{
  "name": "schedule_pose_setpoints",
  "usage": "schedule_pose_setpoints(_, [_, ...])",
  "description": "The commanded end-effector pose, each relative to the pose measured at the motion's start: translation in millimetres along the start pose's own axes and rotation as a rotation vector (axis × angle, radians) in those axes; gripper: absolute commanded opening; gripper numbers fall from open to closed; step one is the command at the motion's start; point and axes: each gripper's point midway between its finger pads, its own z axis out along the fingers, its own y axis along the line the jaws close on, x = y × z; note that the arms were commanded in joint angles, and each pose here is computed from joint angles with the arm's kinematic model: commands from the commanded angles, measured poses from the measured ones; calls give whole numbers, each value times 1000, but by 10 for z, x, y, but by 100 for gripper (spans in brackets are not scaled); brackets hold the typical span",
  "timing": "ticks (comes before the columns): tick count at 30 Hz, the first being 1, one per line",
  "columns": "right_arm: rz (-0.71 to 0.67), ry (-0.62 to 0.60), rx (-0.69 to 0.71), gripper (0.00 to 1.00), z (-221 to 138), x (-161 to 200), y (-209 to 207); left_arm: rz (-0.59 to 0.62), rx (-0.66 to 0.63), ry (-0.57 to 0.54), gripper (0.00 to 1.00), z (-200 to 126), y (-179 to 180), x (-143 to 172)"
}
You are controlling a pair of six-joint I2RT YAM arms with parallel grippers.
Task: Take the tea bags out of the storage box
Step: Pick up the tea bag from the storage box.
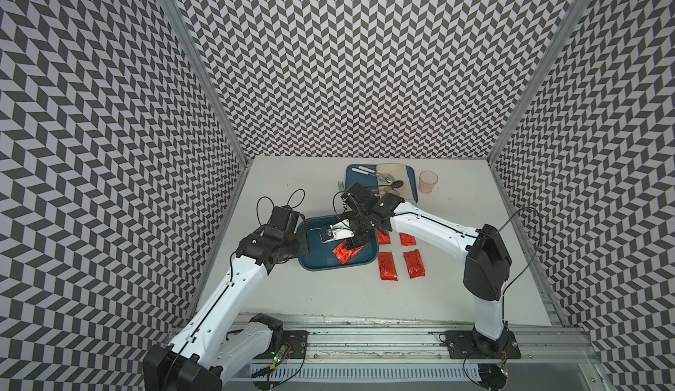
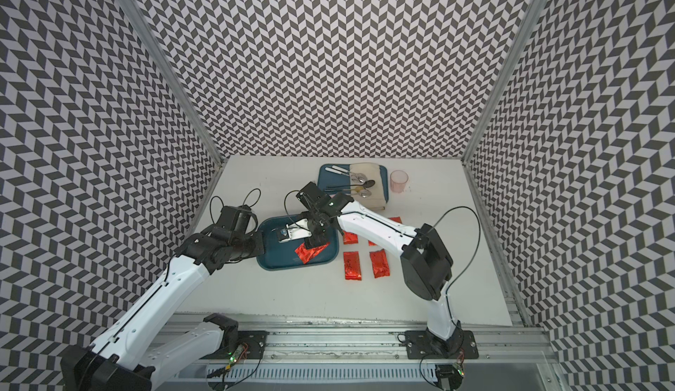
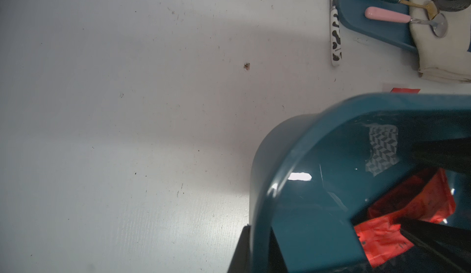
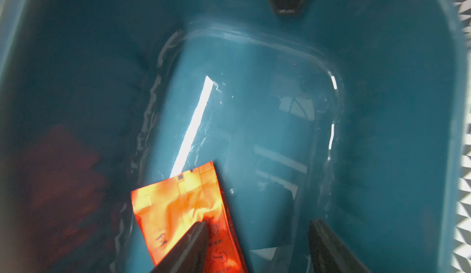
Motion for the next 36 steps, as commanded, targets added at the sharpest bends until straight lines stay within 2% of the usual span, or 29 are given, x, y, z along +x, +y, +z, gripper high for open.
schedule_pose_setpoints(1, [16,-23,-67,67,114,90,118,10,34,-34,0,-29,-72,-63])
schedule_pose_setpoints(10, [44,-12,-104,57,183,212,227,8,31,-32,0,-26,-68,-58])
schedule_pose_setpoints(14, [62,-13,-110,43,176,242,256,7,32,-33,0,-25,-67,-59])
schedule_pose_setpoints(18, [67,-13,-104,35,144,241,258,8,31,-34,0,-27,-67,-62])
schedule_pose_setpoints(19, [68,-13,-100,32,141,240,252,9,30,-32,0,-25,-65,-58])
schedule_pose_setpoints(23, [84,-14,-80,4,103,229,214,6,29,-40,0,-36,-59,-68])
schedule_pose_setpoints(24, [82,-13,-73,0,90,225,202,3,26,-39,0,-35,-54,-67])
schedule_pose_setpoints(31, [83,-81,53,0,-250,-31,-68,2,20,-29,0,-11,-51,-59])
schedule_pose_setpoints(36, [187,-150,188,0,-602,-255,-381,-1,11,-28,0,0,-37,-59])
